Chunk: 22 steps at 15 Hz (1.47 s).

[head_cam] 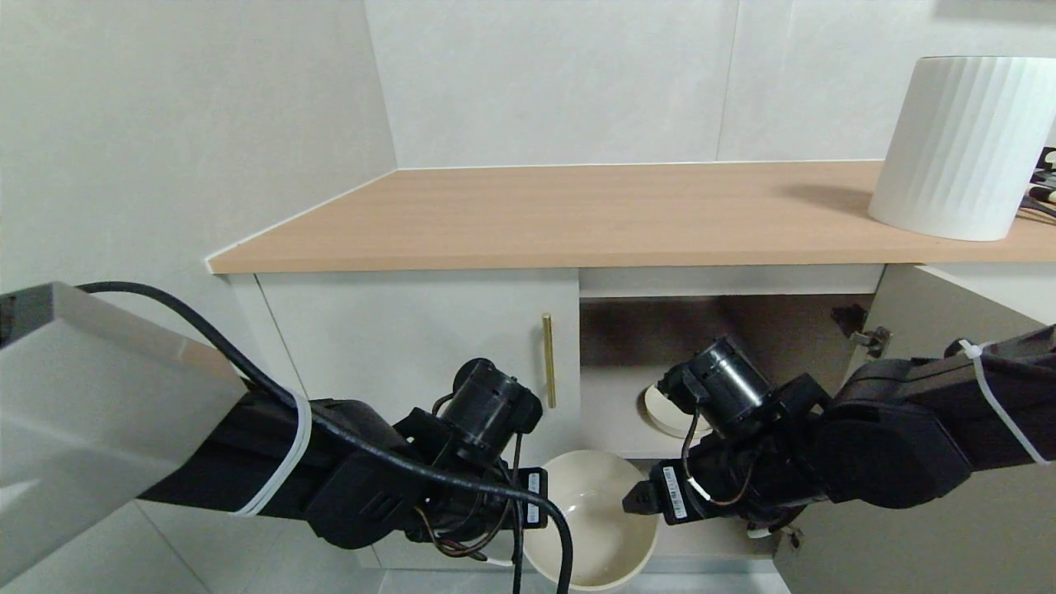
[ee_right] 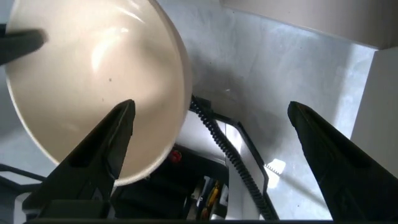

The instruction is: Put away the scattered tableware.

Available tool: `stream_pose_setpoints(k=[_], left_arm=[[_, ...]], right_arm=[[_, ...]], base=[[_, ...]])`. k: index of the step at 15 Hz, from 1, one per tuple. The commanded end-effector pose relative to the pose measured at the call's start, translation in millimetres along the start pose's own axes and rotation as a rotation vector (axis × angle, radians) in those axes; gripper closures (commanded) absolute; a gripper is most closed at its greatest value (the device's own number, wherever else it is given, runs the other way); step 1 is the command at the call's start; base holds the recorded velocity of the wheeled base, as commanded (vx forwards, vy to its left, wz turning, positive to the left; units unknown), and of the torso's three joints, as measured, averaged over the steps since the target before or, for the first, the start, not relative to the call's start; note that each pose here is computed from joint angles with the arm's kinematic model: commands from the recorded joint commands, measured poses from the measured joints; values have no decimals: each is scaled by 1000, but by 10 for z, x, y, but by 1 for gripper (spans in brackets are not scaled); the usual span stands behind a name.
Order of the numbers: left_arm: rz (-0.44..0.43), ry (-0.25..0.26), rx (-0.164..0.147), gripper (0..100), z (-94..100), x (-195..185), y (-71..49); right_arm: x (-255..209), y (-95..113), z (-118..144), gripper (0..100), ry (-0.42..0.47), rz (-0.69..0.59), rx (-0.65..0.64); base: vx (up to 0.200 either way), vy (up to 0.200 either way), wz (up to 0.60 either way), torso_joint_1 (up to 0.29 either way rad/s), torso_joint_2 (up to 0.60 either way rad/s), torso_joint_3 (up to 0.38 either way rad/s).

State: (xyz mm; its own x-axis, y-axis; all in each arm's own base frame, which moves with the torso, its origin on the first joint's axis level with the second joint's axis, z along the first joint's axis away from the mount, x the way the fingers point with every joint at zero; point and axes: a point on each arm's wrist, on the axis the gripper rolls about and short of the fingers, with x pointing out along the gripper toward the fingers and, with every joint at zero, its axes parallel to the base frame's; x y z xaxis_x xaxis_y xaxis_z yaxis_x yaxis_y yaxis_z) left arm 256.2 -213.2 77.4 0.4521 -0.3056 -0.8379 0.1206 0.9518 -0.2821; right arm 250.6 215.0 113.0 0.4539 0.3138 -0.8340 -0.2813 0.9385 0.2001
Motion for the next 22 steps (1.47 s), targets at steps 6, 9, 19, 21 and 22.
stream_pose_setpoints(k=[6, 9, 19, 21, 22], left_arm=[[-8, -3, 7, 100, -13, -27, -27], [-8, -3, 5, 100, -13, -27, -27], [1, -13, 2, 0, -2, -29, -25], [-6, -23, -3, 0, 15, -60, -29], [-11, -31, -3, 0, 25, -90, -34]], right_arm=[[112, 7, -27, 100, 25, -9, 1], [106, 12, -28, 100, 24, -8, -1], [127, 10, -34, 100, 29, -10, -1], [137, 10, -37, 100, 32, -12, -1], [161, 9, -39, 100, 35, -16, -1]], base=[[0, 0, 0, 0, 0, 0], [0, 0, 0, 0, 0, 0], [0, 0, 0, 0, 0, 0], [0, 0, 0, 0, 0, 0], [0, 0, 0, 0, 0, 0]])
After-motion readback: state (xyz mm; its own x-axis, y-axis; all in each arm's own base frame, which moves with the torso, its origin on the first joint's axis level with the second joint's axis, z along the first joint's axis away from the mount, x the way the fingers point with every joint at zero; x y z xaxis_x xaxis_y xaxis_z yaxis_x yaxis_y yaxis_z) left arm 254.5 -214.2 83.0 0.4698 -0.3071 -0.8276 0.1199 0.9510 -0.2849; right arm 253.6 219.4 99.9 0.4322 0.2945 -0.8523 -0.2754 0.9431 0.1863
